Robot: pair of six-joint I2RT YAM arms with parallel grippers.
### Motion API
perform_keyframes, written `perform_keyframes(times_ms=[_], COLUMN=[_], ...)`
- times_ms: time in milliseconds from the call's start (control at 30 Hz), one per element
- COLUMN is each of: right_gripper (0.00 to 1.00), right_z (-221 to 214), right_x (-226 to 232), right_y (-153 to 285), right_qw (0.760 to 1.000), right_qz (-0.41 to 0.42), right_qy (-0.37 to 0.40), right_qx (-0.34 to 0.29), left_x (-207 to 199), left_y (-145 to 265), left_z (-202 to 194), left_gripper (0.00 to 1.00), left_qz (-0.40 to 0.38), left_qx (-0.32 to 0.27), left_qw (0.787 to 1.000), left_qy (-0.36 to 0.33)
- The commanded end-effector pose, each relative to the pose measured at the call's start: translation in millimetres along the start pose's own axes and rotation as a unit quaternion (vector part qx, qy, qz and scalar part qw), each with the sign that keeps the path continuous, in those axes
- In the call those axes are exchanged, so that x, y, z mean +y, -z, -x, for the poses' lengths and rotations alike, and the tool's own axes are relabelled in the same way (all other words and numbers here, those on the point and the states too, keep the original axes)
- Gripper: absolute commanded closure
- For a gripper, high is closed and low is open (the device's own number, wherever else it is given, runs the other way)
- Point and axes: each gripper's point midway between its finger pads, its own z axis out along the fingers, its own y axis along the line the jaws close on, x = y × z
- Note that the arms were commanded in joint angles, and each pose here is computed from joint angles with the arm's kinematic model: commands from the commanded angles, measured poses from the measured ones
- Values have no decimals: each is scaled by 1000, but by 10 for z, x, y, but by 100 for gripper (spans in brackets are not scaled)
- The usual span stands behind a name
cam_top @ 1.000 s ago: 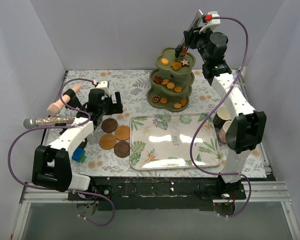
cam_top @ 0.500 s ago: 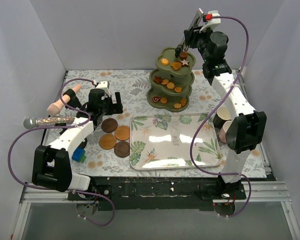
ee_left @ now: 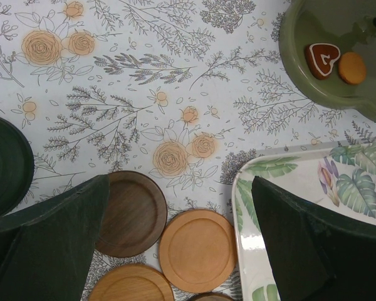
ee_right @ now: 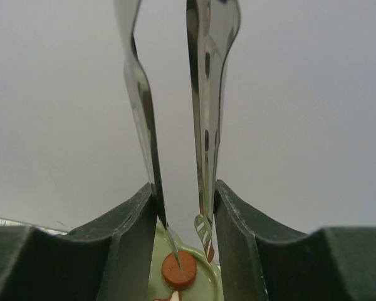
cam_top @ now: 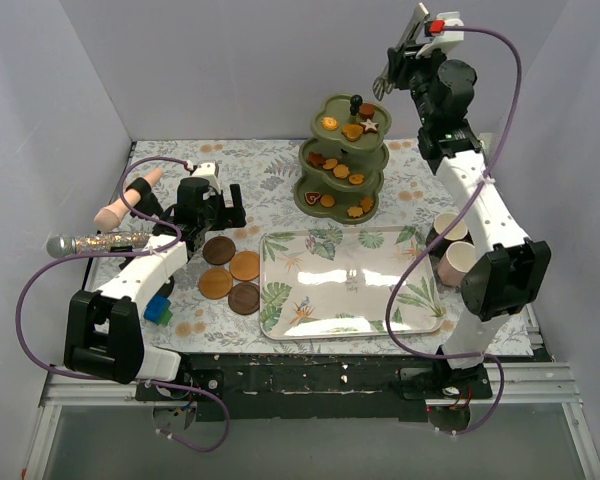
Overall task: Serve the afternoon tea
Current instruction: Place the desert on the desert table, then place the clamp at the center of the board.
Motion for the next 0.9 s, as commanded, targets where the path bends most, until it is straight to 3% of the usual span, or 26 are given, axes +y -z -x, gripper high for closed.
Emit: perform_keyframes(times_ms=[0,333,633,867], right_gripper=[54,58,60,64], right_z=[810,133,-901,-1512], right_x=[-369,-1535,-1955,-2071], right_y=[371,823,763,672], right_qw=[996,983,953,932], right_qz=[-54,-162,-210,-209], right_qy=[5,-79,-79,-76], right_qx=[-74,44,203,285], left_x=[-19,-56,-74,-83], left_y=[82,137,149,132], left_z=[149,204,206,191], left_gripper=[2,2,2,2], left_qz=[-3,-12,-17,-18], left_qx=[-21,-32,-32,-29], left_qw=[1000,999,999,999], left_qy=[-2,1,3,3])
